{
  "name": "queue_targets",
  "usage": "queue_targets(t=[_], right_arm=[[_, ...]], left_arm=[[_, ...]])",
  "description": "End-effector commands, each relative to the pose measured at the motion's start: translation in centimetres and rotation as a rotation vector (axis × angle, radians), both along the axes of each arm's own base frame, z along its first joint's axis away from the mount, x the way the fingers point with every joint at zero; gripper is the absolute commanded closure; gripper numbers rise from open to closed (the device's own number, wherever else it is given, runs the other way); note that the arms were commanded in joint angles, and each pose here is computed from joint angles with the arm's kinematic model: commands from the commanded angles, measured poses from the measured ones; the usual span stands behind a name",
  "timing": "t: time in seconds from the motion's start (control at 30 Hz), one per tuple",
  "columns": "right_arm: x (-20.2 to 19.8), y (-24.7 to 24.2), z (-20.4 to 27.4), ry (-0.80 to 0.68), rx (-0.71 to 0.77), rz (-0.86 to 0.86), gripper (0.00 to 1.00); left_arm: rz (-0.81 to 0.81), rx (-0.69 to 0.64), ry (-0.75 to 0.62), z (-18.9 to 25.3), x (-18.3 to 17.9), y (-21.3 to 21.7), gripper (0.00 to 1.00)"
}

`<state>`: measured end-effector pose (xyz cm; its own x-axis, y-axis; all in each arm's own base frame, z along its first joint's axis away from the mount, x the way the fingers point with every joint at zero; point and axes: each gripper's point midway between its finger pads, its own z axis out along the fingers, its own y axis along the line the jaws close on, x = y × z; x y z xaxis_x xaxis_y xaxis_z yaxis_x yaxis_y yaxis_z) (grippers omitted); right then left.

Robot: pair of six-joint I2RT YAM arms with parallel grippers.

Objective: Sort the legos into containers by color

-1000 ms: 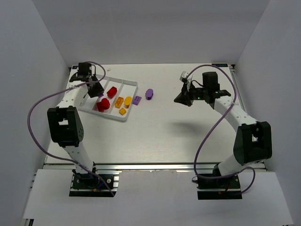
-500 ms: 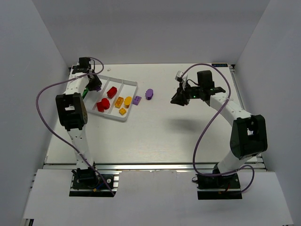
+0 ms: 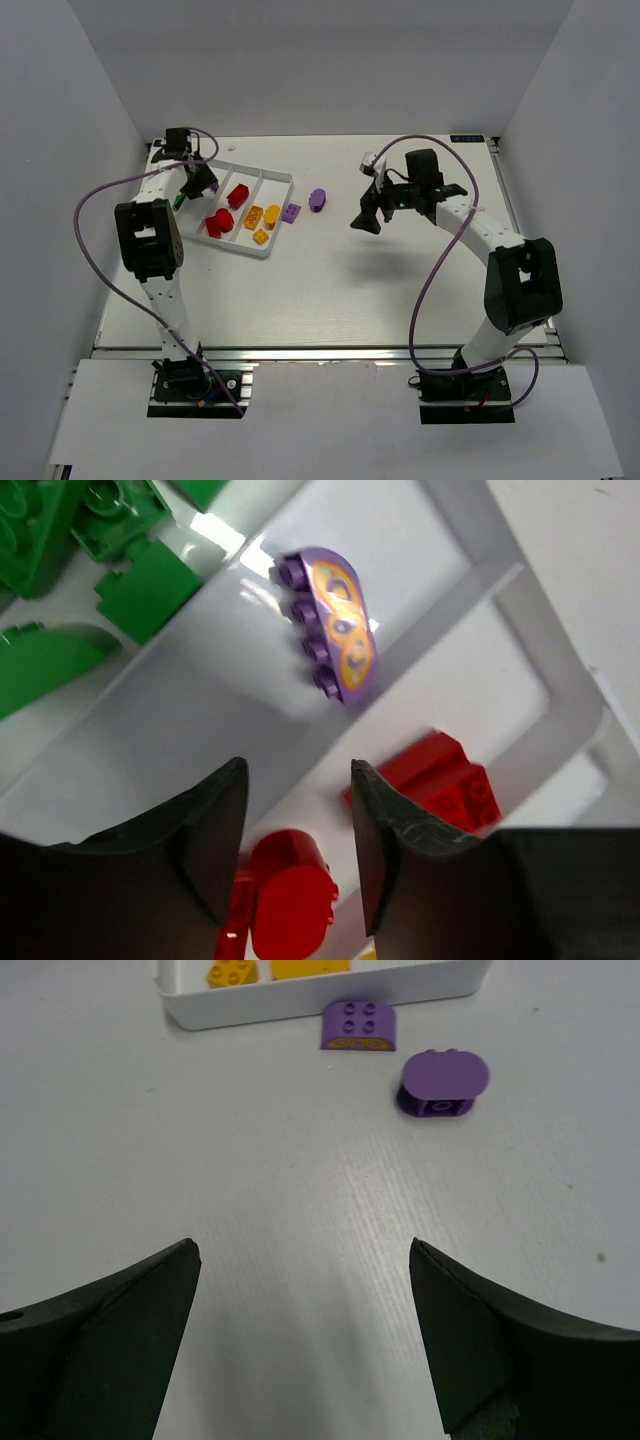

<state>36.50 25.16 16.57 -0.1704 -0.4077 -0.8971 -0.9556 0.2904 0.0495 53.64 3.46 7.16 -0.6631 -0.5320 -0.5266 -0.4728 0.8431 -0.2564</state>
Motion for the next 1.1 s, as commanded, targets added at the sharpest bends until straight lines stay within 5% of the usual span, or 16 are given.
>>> queue_targets(t=[0.0, 0.17, 0.33, 0.37, 0.63, 0.93, 1.07], right_arm=[[2.0, -0.5, 3.3, -0.183, 0.018, -0.074, 0.11], [2.6, -1.0, 2.6, -0.157, 0.008, -0.125, 0.13], [1.1, 0.5, 1.6, 0.027, 0.044, -0.035, 0.64], [1.2, 0.6, 1.8, 0.034, 0.056, -0.048, 0.66], [1.1, 0.4, 1.4, 0.073, 0.052, -0.08, 0.48], [4.3, 1.6, 2.2, 0.241, 0.11, -0.254, 0.49], [4.8, 1.8, 2.4, 0.27, 0.138, -0.28, 0.41]], left_arm=[[-0.08, -0.083, -0.24, 9.5, -0.5, -2.5, 0.46], [-0.149, -0.114, -0.264, 11.1, -4.4, -6.8, 0.42], [-0.307, -0.126, -0.269, 10.5, -9.7, -13.9, 0.38], [-0.36, -0.121, -0.274, 10.5, -10.5, -15.5, 0.38], [-0.597, -0.043, -0.283, 9.9, -14.0, -22.0, 0.38], [-0.591, -0.05, -0.344, 10.7, -13.6, -24.0, 0.38], [-0.666, -0.021, -0.358, 10.8, -12.1, -26.8, 0.35]])
